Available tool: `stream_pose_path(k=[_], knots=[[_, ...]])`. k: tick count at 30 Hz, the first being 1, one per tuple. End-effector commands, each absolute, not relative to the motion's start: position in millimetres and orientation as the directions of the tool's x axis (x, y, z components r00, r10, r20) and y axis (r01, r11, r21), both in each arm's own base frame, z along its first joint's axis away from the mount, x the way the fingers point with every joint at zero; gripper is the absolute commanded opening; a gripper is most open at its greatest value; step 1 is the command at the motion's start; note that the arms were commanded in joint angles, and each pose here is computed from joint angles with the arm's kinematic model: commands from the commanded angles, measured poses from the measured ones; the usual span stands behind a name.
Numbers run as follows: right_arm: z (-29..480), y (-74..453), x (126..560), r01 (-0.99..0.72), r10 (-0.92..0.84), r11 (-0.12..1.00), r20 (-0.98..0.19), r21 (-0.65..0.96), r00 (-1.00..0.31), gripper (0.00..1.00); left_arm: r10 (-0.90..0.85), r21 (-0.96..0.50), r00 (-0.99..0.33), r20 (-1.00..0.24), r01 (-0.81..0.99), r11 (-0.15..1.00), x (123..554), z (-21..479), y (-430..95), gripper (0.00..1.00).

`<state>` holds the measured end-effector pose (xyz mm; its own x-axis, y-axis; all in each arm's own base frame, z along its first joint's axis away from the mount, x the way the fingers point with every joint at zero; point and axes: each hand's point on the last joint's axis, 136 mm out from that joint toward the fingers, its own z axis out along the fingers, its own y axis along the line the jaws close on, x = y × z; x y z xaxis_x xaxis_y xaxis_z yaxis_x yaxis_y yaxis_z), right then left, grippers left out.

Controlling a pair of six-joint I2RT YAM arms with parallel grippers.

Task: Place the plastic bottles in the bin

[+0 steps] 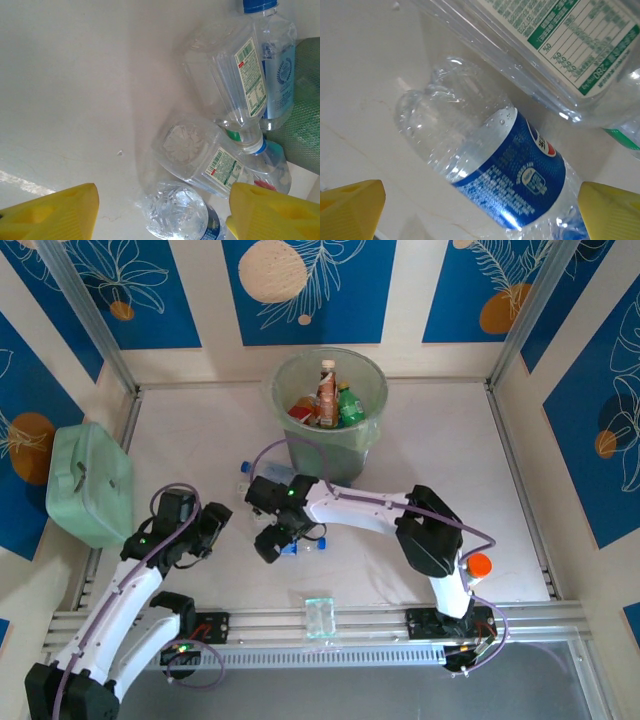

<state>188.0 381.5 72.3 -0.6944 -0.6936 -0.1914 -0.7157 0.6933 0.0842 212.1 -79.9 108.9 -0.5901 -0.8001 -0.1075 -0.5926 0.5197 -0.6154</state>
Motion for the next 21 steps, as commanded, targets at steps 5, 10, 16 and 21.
stream_pose_path(k=[5, 10, 16, 21], knots=[[58.1, 377.5, 184.1, -0.75, -0.74, 0.66, -0.128, 0.044, -0.66, 0.96, -0.799, -0.595, -0.594, -0.097, -0.609, 0.525, 205.5, 104.0, -75.6, 0.69], [48.9, 371.1, 177.8, -0.745, -0.74, 0.665, -0.091, 0.048, -0.666, 0.92, -0.8, -0.593, -0.592, -0.097, -0.611, 0.524, 205.1, 102.0, -74.5, 0.69], [37.9, 369.9, 174.5, -0.746, -0.743, 0.665, -0.062, 0.041, -0.666, 0.91, -0.8, -0.598, -0.593, -0.095, -0.608, 0.522, 206.0, 101.5, -75.0, 0.69], [31.7, 369.4, 175.0, -0.747, -0.746, 0.664, -0.044, 0.032, -0.665, 0.89, -0.802, -0.599, -0.59, -0.096, -0.609, 0.52, 206.3, 101.8, -74.0, 0.69]])
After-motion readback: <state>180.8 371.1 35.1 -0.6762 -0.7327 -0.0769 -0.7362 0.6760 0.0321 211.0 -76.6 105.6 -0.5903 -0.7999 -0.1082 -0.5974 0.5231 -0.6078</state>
